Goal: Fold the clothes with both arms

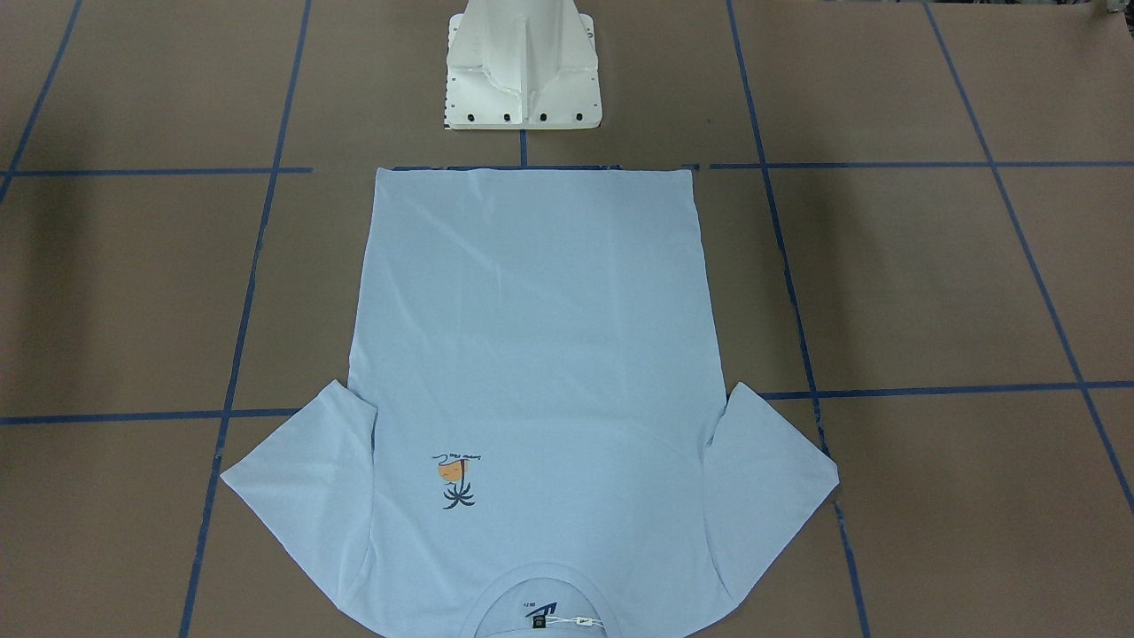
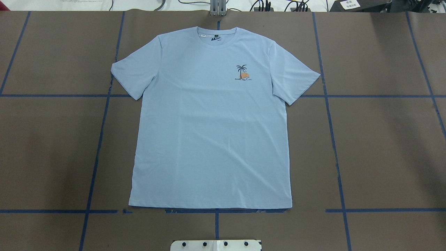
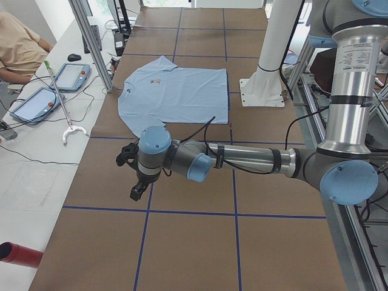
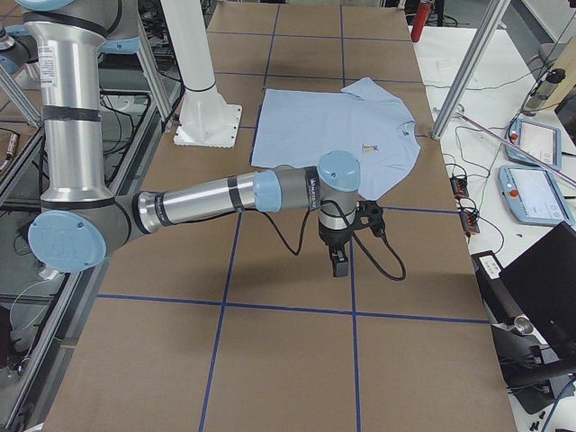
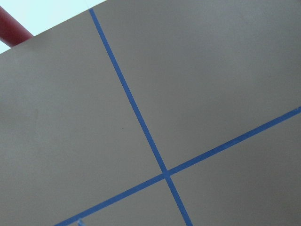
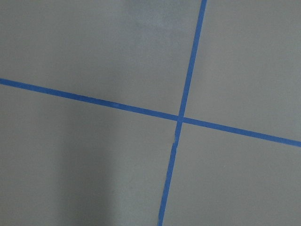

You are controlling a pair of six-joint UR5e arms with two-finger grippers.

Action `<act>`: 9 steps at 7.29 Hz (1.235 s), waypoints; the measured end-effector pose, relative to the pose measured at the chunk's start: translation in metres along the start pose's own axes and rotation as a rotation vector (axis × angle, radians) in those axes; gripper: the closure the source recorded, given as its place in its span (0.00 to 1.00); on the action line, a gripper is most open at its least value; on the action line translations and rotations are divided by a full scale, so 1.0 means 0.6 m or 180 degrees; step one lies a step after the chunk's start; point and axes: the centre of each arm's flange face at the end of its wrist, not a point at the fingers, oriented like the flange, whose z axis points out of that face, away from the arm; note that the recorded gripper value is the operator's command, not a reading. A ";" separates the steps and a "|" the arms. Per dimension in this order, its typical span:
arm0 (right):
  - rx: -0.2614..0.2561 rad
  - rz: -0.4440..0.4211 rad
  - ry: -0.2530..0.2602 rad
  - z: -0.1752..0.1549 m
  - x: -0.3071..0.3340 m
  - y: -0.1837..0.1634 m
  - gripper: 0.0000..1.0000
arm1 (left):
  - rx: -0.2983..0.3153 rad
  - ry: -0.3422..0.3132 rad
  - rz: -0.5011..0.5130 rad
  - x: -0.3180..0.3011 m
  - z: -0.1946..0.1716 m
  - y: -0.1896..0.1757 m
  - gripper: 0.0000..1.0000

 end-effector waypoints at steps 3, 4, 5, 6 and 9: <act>0.0321 0.0169 -0.0001 -0.076 -0.064 -0.106 0.00 | 0.0516 -0.0657 -0.0049 -0.015 -0.051 -0.075 0.00; 0.0381 0.0155 -0.0022 -0.079 -0.075 -0.122 0.00 | 0.0608 -0.0701 -0.0096 -0.010 -0.059 -0.087 0.00; 0.0484 0.0056 -0.0067 -0.070 -0.080 -0.135 0.00 | 0.0680 -0.0715 -0.0095 -0.005 -0.065 -0.096 0.00; 0.0593 -0.0101 -0.0141 -0.038 -0.093 -0.160 0.00 | 0.0724 -0.0716 -0.0089 -0.001 -0.070 -0.103 0.00; 0.0667 0.0192 -0.0371 0.039 -0.257 -0.297 0.13 | 0.0771 -0.0642 -0.0013 0.014 -0.073 -0.121 0.00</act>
